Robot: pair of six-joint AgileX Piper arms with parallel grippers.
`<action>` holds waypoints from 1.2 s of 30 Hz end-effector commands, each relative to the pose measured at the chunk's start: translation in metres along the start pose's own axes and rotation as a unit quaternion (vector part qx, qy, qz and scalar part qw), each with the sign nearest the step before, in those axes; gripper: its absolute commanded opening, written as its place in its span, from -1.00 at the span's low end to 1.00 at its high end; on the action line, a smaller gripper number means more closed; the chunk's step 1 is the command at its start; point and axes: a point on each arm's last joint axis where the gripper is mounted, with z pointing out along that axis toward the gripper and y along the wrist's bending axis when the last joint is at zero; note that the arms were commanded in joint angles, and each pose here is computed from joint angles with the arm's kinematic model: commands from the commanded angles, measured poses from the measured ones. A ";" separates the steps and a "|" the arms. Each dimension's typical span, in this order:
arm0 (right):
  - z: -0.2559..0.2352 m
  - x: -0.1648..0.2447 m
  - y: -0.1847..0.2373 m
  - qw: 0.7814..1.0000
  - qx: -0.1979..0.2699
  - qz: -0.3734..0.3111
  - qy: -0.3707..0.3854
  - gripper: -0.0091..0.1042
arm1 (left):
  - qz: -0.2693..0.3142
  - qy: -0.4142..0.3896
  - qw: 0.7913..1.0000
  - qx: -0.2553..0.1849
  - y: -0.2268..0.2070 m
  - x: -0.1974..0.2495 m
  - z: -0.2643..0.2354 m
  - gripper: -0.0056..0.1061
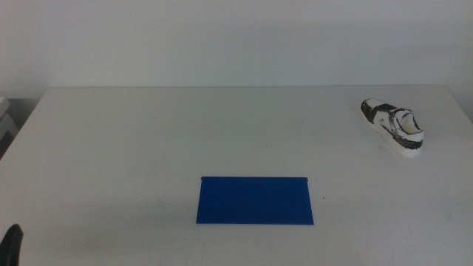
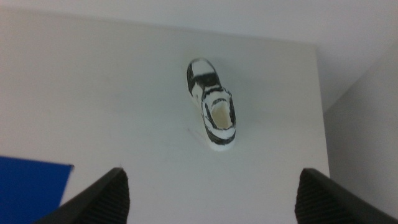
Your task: Use one arm to grab the shoe from the table and place it on the mat.
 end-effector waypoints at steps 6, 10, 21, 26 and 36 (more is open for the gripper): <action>0.052 -0.064 -0.006 0.999 0.005 -0.036 0.029 0.78 | -0.007 -0.042 0.999 -0.001 0.000 -0.006 -0.001 0.78; 0.090 -0.086 -0.009 0.999 0.006 -0.033 0.035 0.78 | -0.007 -0.042 0.999 -0.001 0.000 -0.006 -0.001 0.78; 0.196 -0.097 -0.024 0.994 0.009 -0.076 0.081 0.78 | -0.007 -0.042 0.999 -0.001 0.000 -0.006 -0.001 0.78; 0.247 -0.085 -0.028 0.988 0.001 -0.098 0.116 0.78 | -0.007 -0.042 0.999 -0.001 0.000 -0.006 -0.001 0.78; 0.311 -0.048 -0.025 0.977 -0.025 -0.105 0.182 0.78 | -0.007 -0.042 0.999 -0.001 0.000 -0.006 -0.001 0.78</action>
